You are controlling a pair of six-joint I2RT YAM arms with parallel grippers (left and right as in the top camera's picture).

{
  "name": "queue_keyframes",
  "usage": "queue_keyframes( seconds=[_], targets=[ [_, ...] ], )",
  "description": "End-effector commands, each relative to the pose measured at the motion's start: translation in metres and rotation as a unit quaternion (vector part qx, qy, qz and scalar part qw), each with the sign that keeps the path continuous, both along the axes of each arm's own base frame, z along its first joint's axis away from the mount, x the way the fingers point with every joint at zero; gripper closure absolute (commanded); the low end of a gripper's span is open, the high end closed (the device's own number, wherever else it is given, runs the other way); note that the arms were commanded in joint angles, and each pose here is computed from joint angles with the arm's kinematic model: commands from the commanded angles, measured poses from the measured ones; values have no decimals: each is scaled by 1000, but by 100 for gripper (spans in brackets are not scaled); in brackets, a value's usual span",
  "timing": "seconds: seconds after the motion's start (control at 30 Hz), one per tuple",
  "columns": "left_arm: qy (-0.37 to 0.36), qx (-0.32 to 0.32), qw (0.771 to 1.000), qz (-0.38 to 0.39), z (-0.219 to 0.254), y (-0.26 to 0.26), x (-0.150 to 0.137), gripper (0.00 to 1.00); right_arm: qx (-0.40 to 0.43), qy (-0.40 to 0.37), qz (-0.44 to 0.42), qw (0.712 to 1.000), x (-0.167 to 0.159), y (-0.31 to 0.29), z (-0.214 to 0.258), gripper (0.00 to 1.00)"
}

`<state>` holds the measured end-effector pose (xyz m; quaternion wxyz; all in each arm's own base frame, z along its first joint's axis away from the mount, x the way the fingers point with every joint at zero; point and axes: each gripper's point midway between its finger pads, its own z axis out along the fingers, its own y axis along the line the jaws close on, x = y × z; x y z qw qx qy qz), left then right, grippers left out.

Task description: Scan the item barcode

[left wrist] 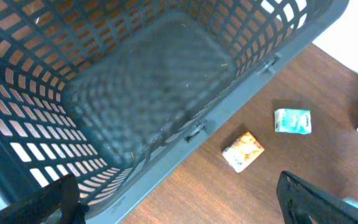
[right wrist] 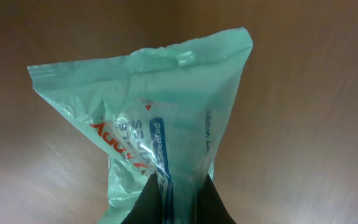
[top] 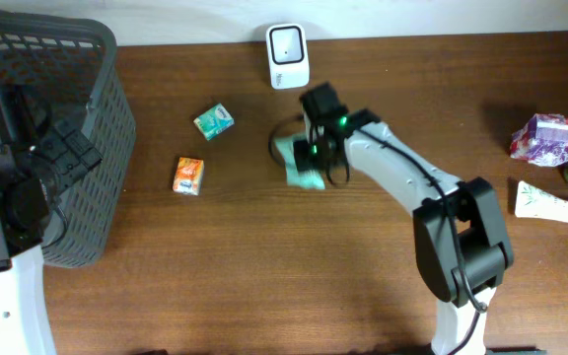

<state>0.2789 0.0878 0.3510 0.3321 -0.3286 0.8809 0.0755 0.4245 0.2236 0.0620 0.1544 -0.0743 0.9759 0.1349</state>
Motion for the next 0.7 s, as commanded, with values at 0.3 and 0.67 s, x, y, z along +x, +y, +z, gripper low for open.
queue_keyframes(
  seconds=[0.3, 0.67],
  targets=[
    [-6, -2, 1000, 7, 3, 1, -3, 1, 113, -401, -96, 904, 185, -2, 142, 96],
    [-6, -2, 1000, 7, 3, 1, -3, 1, 109, -427, -115, 890, 215, -3, 81, 96]
  ],
)
